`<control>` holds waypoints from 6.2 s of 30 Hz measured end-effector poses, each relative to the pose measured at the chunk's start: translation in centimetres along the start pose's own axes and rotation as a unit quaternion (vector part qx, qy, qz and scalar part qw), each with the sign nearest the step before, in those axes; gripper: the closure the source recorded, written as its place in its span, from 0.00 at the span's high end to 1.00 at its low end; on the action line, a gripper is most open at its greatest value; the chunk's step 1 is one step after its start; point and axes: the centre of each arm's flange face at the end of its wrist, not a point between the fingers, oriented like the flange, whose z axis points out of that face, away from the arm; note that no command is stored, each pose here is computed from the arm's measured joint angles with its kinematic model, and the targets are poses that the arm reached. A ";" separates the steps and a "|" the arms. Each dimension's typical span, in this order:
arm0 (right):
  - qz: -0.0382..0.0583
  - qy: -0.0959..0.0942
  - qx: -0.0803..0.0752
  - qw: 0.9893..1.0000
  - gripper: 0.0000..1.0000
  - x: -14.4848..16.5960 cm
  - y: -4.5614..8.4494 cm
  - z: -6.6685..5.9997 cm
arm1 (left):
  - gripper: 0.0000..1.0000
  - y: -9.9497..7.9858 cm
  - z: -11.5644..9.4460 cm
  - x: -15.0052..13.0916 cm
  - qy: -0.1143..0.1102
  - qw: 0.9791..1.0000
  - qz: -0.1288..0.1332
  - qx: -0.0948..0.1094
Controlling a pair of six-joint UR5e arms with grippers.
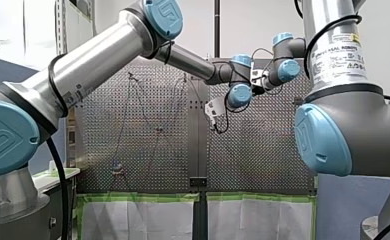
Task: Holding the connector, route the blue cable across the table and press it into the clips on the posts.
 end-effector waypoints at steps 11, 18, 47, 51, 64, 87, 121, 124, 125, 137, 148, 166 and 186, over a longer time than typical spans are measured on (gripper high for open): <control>-0.005 -0.004 0.016 1.000 0.00 0.9 -1.4 -0.7 | 0.00 -1.3 -1.2 -0.5 0.002 1.000 -0.006 0.023; -0.012 0.009 0.029 0.999 0.00 2.8 -2.3 -1.3 | 0.00 -2.0 -0.7 -1.7 -0.009 0.999 -0.028 0.045; -0.017 0.023 0.058 0.998 0.00 5.2 -2.6 -2.2 | 0.00 -2.1 3.1 -5.8 -0.075 0.992 -0.081 0.060; -0.017 0.023 0.061 0.998 0.00 5.2 -2.4 -2.1 | 0.00 -2.5 3.7 -6.7 -0.092 0.989 -0.094 0.065; -0.018 0.030 0.056 0.998 0.00 5.7 -1.4 -2.0 | 0.00 -2.7 5.1 -8.3 -0.106 0.987 -0.091 0.073; -0.013 0.048 0.068 0.996 0.00 7.1 -0.4 0.3 | 0.00 -0.9 8.8 -9.4 -0.118 0.986 -0.075 0.095; -0.013 0.047 0.076 0.996 0.00 7.0 -1.4 0.5 | 1.00 -1.5 8.0 -9.0 -0.111 0.986 -0.068 0.101; -0.013 0.047 0.076 0.996 0.00 7.0 -1.4 0.5 | 1.00 -1.5 8.0 -9.0 -0.111 0.986 -0.068 0.101; -0.013 0.047 0.076 0.996 0.00 7.0 -1.4 0.5 | 1.00 -1.5 8.0 -9.0 -0.111 0.986 -0.068 0.101; -0.013 0.047 0.076 0.996 0.00 7.0 -1.4 0.5 | 1.00 -1.5 8.0 -9.0 -0.112 0.986 -0.068 0.101; -0.013 0.047 0.076 0.996 0.00 7.0 -1.4 0.5 | 1.00 -1.5 8.0 -9.0 -0.111 0.986 -0.068 0.101; -0.013 0.047 0.076 0.996 0.00 7.0 -1.4 0.5 | 1.00 -1.5 8.0 -9.0 -0.111 0.986 -0.068 0.101; -0.013 0.047 0.076 0.996 0.00 7.0 -1.4 0.5 | 1.00 -1.5 8.0 -9.0 -0.111 0.986 -0.068 0.101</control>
